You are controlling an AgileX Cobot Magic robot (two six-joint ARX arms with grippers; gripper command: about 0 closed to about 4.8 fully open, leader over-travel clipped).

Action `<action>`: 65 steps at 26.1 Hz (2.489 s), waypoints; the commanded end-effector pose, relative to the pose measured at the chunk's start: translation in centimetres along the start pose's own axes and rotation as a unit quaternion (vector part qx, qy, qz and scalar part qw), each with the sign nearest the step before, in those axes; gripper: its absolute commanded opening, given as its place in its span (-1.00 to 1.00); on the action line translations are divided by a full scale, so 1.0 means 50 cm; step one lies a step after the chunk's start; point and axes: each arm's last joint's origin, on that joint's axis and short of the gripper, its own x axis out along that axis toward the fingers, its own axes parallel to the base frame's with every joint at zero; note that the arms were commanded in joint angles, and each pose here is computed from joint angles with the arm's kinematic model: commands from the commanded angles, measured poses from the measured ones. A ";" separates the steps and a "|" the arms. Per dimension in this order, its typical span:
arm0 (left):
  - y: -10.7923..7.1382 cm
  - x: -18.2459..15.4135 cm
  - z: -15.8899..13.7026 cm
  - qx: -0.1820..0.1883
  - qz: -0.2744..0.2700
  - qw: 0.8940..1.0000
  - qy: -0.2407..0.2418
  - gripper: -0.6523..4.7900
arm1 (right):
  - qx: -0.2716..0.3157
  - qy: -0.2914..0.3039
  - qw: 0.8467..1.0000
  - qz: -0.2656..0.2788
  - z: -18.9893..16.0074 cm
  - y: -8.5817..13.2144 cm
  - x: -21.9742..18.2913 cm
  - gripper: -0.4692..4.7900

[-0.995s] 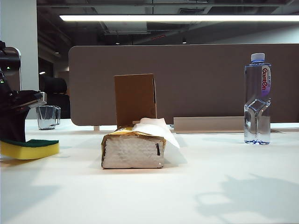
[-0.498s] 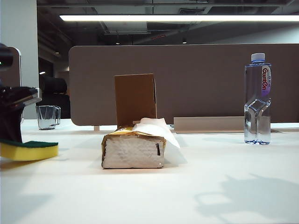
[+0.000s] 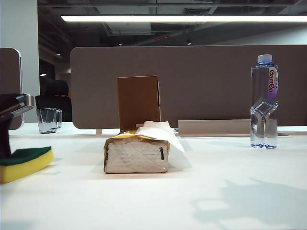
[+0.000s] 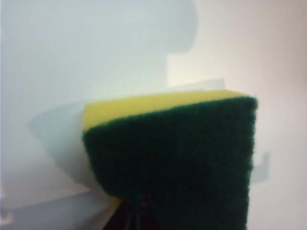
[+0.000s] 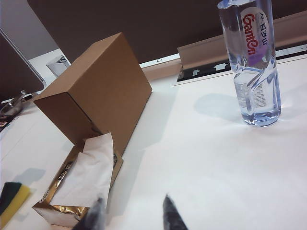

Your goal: Move the sponge from left to right to wipe the table, avoiding obstacles on the table, and finally reaching the bottle of mineral water.

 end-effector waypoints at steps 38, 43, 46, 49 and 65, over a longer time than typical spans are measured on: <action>-0.132 0.000 -0.154 -0.006 -0.033 0.999 -0.023 -0.78 | -0.005 0.012 0.999 0.053 0.015 0.015 -0.009 -0.22; -0.164 0.011 -0.150 0.004 -0.040 0.999 -0.030 -0.78 | -0.007 0.006 0.998 0.056 0.017 0.017 -0.013 -0.22; -0.165 0.012 -0.148 -0.002 -0.044 0.998 -0.037 -0.78 | -0.008 0.002 0.998 0.057 0.022 0.019 -0.016 -0.22; -0.166 0.013 -0.148 -0.001 -0.045 0.998 -0.036 -0.78 | -0.009 0.000 0.998 0.057 0.027 0.022 -0.019 -0.22; -0.230 0.068 -0.153 0.042 -0.068 0.997 -0.008 -0.78 | -0.008 0.008 0.998 0.065 0.025 0.022 -0.019 -0.22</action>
